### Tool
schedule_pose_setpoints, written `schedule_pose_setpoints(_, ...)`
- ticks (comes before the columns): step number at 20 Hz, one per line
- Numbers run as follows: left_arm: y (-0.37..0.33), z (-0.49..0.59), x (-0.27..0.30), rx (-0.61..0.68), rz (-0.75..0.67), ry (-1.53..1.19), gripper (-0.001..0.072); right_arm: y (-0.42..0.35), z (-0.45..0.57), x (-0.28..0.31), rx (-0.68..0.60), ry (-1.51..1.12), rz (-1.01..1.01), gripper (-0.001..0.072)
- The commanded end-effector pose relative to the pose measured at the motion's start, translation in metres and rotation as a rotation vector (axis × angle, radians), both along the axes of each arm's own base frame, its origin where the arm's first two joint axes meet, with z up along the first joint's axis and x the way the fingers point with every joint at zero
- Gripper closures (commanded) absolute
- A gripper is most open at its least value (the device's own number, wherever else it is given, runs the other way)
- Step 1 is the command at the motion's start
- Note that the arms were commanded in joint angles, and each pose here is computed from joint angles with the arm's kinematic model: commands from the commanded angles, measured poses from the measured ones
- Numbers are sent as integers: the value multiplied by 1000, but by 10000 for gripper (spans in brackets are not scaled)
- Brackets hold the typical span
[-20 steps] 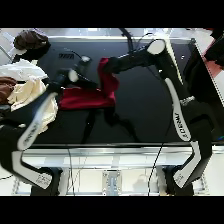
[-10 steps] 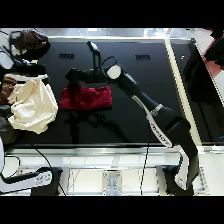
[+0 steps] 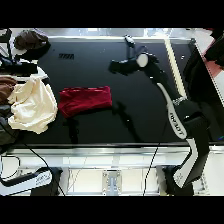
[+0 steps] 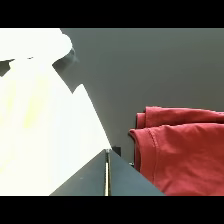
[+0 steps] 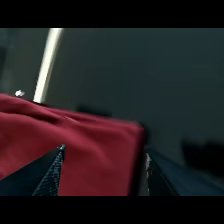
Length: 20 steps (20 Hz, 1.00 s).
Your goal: Fold the shirts.
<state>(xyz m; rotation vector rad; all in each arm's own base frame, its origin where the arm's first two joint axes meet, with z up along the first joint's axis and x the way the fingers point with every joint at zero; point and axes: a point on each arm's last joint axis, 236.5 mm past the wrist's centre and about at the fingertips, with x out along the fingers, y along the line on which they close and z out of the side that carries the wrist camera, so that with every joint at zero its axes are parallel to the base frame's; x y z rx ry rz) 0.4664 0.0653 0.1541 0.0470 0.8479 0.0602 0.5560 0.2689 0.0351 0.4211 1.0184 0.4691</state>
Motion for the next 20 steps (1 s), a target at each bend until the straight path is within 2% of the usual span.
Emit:
schedule_pose_setpoints(1, -4, 1, 0, -21, -4, -4, 699, -25, -53, -19, 214, 311, -52, 162)
schedule_pose_setpoints(3, -4, 1, 0, -21, -4, -4, 698, -3, -71, -26, 317, 369, 8, 144)
schedule_pose_setpoints(4, -4, 1, 0, -21, -4, -4, 699, 5, -81, -29, 340, 393, 16, 83)
schedule_pose_setpoints(14, -6, 0, 0, -30, -6, -2, 699, 97, -138, -93, 301, 509, 184, 104)
schedule_pose_setpoints(15, -6, 0, -1, -30, -6, 2, 699, 108, -133, -99, 310, 492, 221, 199)
schedule_pose_setpoints(17, -6, -1, -1, -30, -6, 3, 699, 129, -105, -96, 356, 415, 290, 708)
schedule_pose_setpoints(19, -6, -1, -1, -29, -6, 3, 699, 129, -68, -75, 349, 287, 339, 699)
schedule_pose_setpoints(20, -6, -1, -1, -29, -6, 3, 699, 116, -51, -60, 306, 216, 346, 700)
